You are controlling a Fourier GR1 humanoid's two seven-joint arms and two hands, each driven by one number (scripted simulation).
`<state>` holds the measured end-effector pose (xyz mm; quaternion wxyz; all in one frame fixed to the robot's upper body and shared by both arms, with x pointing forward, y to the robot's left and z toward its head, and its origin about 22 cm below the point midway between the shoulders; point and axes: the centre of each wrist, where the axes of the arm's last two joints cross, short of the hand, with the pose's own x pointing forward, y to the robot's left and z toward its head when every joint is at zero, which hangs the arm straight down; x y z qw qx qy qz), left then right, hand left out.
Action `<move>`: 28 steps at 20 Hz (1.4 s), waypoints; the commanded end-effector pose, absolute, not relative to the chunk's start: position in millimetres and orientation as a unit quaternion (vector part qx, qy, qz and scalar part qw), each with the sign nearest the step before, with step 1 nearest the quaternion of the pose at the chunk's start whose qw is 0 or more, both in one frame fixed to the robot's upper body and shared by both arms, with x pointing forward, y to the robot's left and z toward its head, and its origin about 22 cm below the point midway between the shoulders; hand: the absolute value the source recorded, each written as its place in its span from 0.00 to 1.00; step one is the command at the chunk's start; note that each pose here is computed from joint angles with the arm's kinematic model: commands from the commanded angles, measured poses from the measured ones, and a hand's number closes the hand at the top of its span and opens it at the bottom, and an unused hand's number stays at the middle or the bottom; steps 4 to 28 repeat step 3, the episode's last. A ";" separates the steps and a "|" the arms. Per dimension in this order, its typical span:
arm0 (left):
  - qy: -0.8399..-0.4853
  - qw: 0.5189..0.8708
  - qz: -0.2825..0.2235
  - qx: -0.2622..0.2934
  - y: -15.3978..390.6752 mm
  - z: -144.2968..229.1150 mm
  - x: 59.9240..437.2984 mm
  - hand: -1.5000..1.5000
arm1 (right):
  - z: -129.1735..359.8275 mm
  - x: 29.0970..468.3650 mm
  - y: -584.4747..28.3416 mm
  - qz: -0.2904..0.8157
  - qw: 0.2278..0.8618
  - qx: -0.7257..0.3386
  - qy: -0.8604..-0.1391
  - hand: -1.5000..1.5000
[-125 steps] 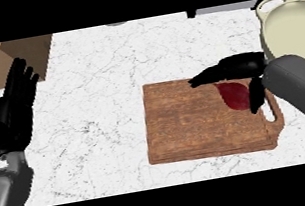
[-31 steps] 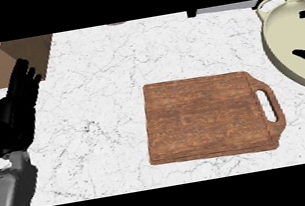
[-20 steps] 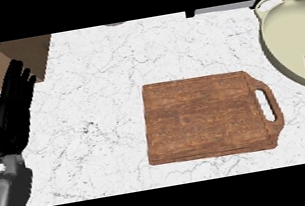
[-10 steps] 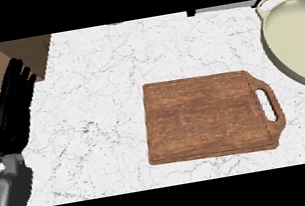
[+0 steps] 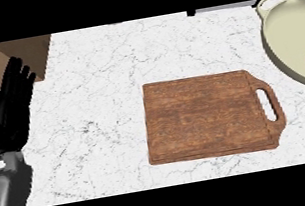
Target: Pick the pear from the cutting board and place it in the pot
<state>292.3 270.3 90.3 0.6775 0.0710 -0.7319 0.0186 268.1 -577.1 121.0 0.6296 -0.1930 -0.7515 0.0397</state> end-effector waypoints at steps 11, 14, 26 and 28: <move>-0.725 0.686 0.019 0.060 269.6 82.0 288.2 0.50 | 131.4 254.5 -589.3 0.047 0.618 -0.161 -0.768 0.00; -0.725 0.686 0.019 0.060 269.6 82.0 288.2 0.50 | 131.4 254.5 -589.3 0.047 0.618 -0.161 -0.768 0.00; -0.725 0.686 0.019 0.060 269.6 82.0 288.2 0.50 | 131.4 254.5 -589.3 0.047 0.618 -0.161 -0.768 0.00; -0.725 0.686 0.019 0.060 269.6 82.0 288.2 0.50 | 131.4 254.5 -589.3 0.047 0.618 -0.161 -0.768 0.00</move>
